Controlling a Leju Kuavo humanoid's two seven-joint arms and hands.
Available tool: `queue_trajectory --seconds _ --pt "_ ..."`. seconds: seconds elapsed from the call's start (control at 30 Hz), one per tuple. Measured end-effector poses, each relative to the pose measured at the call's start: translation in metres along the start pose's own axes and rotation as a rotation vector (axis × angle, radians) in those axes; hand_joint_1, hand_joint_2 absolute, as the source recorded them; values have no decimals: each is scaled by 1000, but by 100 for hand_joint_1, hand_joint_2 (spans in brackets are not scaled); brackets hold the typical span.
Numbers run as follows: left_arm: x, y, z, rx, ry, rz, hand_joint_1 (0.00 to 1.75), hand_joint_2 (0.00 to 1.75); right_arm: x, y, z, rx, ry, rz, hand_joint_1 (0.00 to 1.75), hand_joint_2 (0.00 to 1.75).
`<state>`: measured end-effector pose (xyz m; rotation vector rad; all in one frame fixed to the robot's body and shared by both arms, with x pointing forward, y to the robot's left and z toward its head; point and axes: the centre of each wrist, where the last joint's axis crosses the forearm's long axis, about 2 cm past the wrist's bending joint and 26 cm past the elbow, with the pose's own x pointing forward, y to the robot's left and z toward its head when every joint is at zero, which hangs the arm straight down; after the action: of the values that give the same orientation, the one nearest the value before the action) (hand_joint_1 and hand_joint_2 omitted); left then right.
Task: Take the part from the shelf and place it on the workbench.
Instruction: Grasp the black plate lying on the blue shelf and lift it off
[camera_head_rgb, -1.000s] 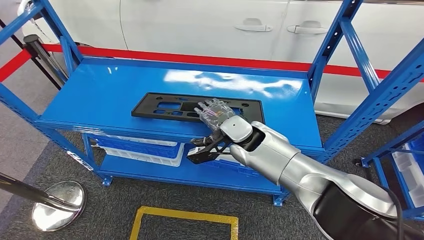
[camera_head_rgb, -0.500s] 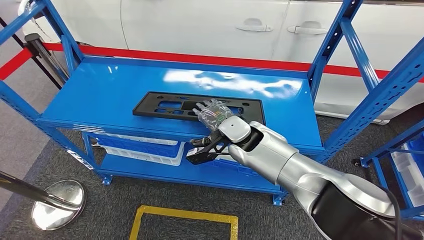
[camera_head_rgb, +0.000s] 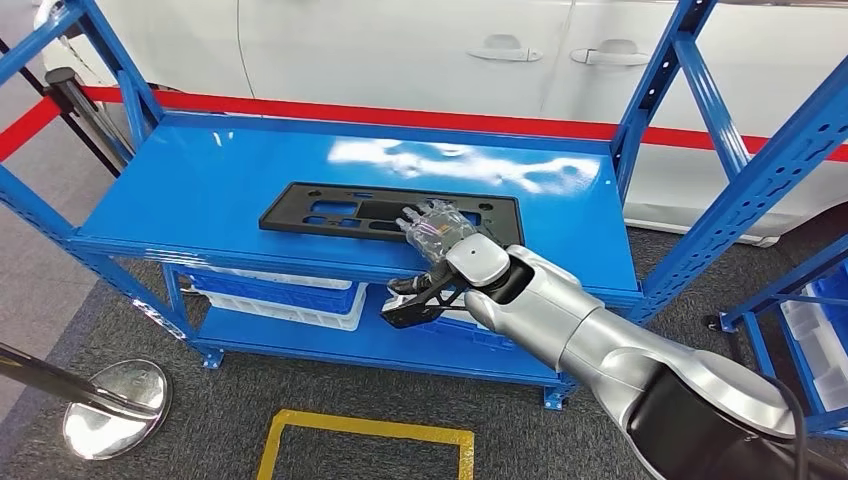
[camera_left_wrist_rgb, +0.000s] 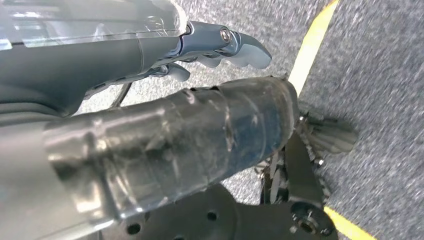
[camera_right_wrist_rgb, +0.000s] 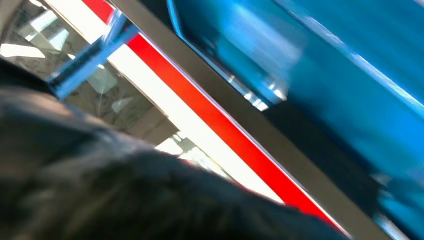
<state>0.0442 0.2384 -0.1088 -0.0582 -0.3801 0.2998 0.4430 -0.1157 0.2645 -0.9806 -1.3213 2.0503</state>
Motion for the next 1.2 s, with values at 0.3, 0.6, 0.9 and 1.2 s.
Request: queue_trajectory --seconds 0.3,0.6,0.9,1.2 --pt "-1 0 0 3 6 -3 0 0 0 2 0 3 1 -5 0 0" --pt "0 0 0 3 4 -8 0 0 -1 0 0 -1 2 -4 0 0" --pt "0 -1 0 2 4 -9 0 0 -3 5 0 10 6 -8 0 0" --pt "0 -1 0 4 4 -4 0 0 -3 2 -1 6 7 -7 0 0"
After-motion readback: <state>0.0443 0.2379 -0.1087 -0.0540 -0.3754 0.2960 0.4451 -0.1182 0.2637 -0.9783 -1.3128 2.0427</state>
